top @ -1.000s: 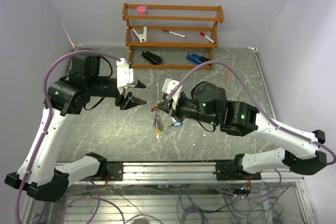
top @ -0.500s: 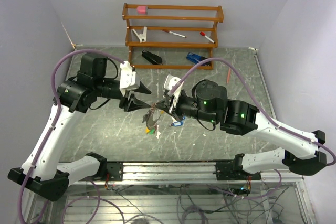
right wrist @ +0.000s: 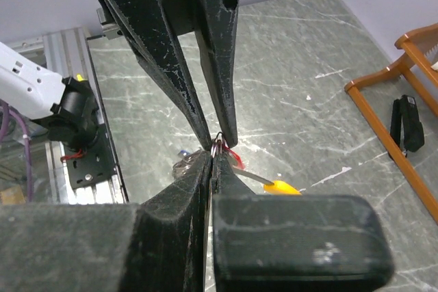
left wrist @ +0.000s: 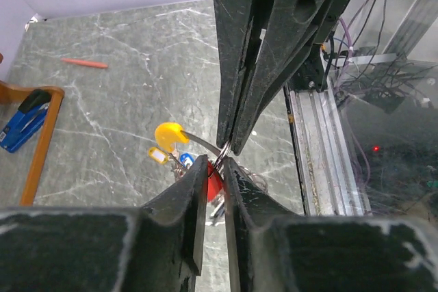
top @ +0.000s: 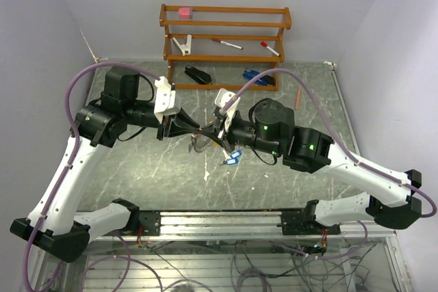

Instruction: Put the keys on the keyring

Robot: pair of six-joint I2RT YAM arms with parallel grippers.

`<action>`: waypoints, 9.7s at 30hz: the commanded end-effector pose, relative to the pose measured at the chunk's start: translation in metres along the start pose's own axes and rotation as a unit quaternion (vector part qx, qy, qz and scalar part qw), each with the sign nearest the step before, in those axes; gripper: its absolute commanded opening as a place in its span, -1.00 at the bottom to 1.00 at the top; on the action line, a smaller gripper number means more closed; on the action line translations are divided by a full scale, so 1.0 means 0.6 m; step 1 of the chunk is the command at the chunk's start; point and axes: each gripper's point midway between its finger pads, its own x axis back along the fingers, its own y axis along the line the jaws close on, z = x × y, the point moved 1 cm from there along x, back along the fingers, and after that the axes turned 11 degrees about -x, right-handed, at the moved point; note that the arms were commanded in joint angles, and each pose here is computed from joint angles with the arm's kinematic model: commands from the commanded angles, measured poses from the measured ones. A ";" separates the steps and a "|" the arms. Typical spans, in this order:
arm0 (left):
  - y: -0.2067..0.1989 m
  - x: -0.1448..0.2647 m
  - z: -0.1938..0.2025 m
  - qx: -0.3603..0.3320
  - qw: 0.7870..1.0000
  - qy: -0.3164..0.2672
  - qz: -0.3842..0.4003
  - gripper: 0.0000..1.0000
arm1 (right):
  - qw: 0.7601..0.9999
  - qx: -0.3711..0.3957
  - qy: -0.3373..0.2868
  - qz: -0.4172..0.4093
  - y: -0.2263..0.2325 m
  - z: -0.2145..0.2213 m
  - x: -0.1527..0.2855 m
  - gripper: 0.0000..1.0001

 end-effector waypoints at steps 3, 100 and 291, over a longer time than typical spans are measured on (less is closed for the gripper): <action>-0.013 -0.001 -0.009 -0.018 1.000 -0.014 0.013 -0.59 | 0.998 -0.036 -0.046 0.010 -0.017 -0.034 0.000 -1.00; 0.023 0.020 -0.054 -0.042 0.997 -0.017 -0.069 -0.24 | 0.981 -0.133 -0.140 -0.020 -0.026 -0.093 0.017 -1.00; 0.017 0.037 -0.051 -0.173 0.980 -0.006 -0.097 -0.47 | 0.949 -0.241 -0.200 0.028 -0.061 -0.093 -0.018 -1.00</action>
